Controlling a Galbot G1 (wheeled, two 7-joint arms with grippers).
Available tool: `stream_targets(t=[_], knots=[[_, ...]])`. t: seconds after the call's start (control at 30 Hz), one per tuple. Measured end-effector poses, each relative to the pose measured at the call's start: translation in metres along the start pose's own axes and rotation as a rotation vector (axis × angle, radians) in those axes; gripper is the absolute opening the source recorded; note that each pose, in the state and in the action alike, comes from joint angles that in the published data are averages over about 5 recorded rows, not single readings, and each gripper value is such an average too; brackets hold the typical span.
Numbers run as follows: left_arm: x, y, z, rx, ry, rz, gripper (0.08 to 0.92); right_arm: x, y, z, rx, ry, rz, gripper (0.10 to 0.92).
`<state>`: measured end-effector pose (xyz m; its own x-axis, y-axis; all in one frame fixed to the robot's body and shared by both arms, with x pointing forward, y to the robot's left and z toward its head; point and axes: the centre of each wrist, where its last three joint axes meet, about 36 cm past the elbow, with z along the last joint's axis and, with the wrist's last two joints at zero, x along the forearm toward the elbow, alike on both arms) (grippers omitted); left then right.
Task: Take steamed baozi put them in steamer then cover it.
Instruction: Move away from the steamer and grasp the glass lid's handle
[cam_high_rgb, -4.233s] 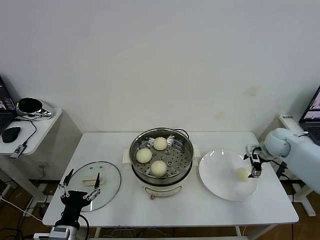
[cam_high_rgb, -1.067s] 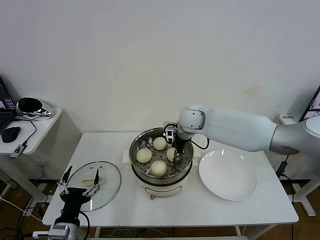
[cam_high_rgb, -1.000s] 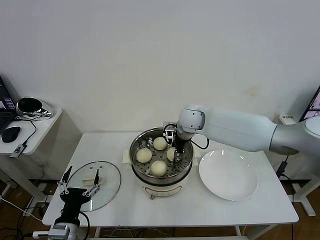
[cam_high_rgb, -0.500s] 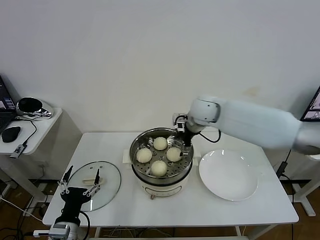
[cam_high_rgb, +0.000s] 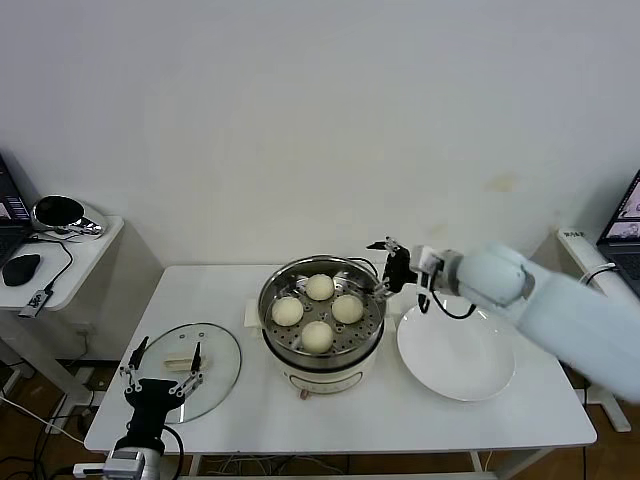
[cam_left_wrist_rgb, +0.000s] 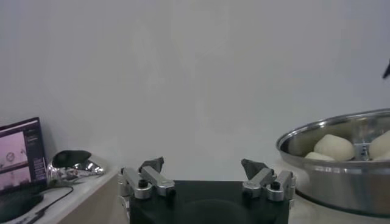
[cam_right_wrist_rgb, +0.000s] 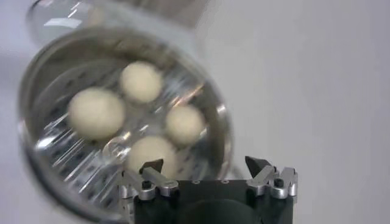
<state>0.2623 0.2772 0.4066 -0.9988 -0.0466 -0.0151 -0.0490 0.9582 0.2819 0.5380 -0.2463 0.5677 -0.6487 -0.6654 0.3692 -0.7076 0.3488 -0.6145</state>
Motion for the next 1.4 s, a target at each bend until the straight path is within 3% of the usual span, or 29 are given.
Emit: stream_targets(t=[0.2,0.37,0.63,0.8,1.1,1.4], knots=[[0.006,-0.006,0.01,-0.023,0.023,-0.013,0.823,0.0,0.049,0.019,-0.108,-0.289,0.213,0.823],[0.01,-0.007,0.021,-0.126,0.047,-0.024,0.823,0.025,0.09,0.056,-0.251,-0.388,0.45,0.823],[0.004,0.011,0.045,-0.462,0.058,-0.018,0.823,0.108,0.152,0.125,-0.417,-0.264,0.825,0.823],[-0.002,0.031,0.064,-0.726,0.054,0.013,0.823,0.148,0.172,0.145,-0.454,-0.177,0.979,0.823],[-0.019,0.055,0.104,-1.14,0.064,0.126,0.823,0.182,0.204,0.16,-0.493,-0.077,1.092,0.823],[-0.047,0.063,0.132,-1.332,0.069,0.188,0.823,0.199,0.223,0.164,-0.505,-0.027,1.144,0.823]])
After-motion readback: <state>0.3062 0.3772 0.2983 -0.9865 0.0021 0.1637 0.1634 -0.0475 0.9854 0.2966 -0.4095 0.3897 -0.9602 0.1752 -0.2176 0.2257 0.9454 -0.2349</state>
